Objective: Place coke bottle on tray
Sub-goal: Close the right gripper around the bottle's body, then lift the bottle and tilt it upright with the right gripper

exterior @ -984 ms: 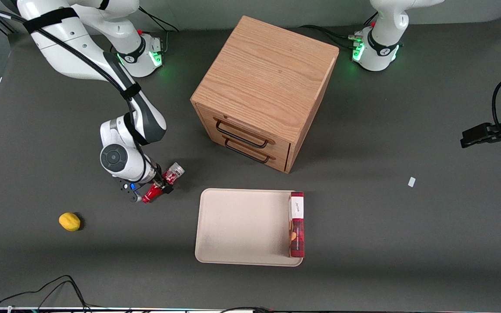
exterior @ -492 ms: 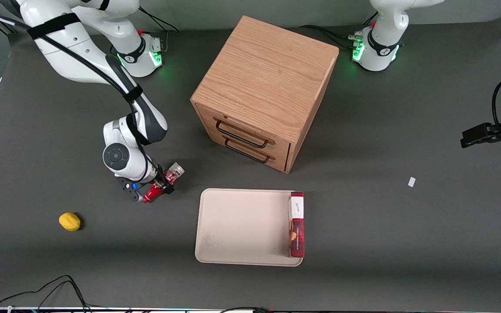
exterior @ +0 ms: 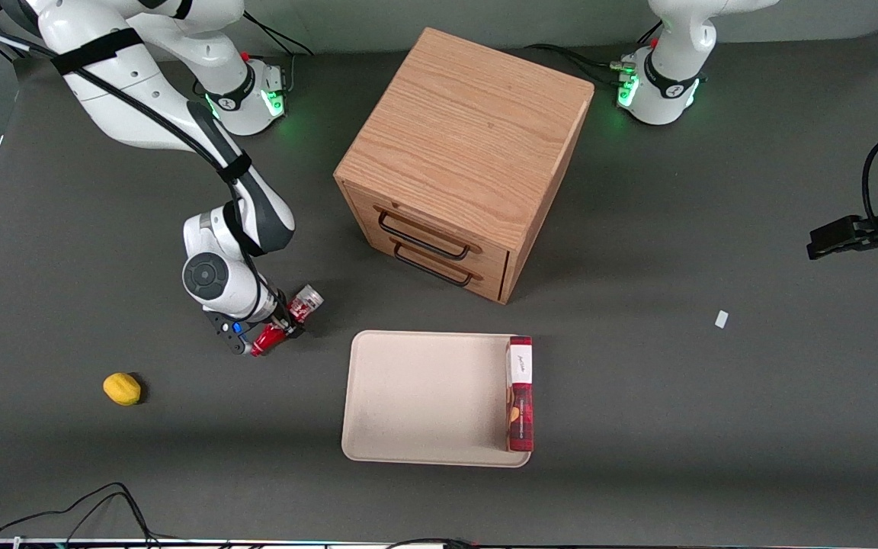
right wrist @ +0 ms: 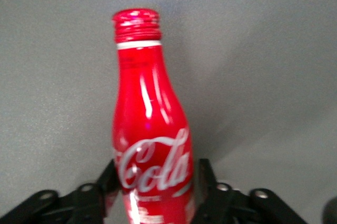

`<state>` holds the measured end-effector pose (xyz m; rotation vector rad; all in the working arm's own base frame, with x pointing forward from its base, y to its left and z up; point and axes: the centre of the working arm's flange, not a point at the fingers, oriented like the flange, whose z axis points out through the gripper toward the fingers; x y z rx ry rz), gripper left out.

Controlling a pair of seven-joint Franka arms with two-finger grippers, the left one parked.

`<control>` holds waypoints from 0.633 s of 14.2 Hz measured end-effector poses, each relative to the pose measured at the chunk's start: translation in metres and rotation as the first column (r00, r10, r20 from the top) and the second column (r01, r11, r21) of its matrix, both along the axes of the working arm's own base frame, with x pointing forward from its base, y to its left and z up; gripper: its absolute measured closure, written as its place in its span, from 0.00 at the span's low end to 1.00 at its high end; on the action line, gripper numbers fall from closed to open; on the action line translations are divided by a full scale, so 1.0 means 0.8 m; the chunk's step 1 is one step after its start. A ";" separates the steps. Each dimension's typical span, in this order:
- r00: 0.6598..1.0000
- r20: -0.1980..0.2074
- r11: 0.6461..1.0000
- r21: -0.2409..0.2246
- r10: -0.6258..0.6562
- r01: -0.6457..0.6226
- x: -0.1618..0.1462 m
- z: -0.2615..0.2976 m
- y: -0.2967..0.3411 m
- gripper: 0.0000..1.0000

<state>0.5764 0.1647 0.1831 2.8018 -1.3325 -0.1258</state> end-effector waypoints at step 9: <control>0.999 -0.010 0.999 -0.012 0.036 -0.036 0.039 0.092 0.018 0.45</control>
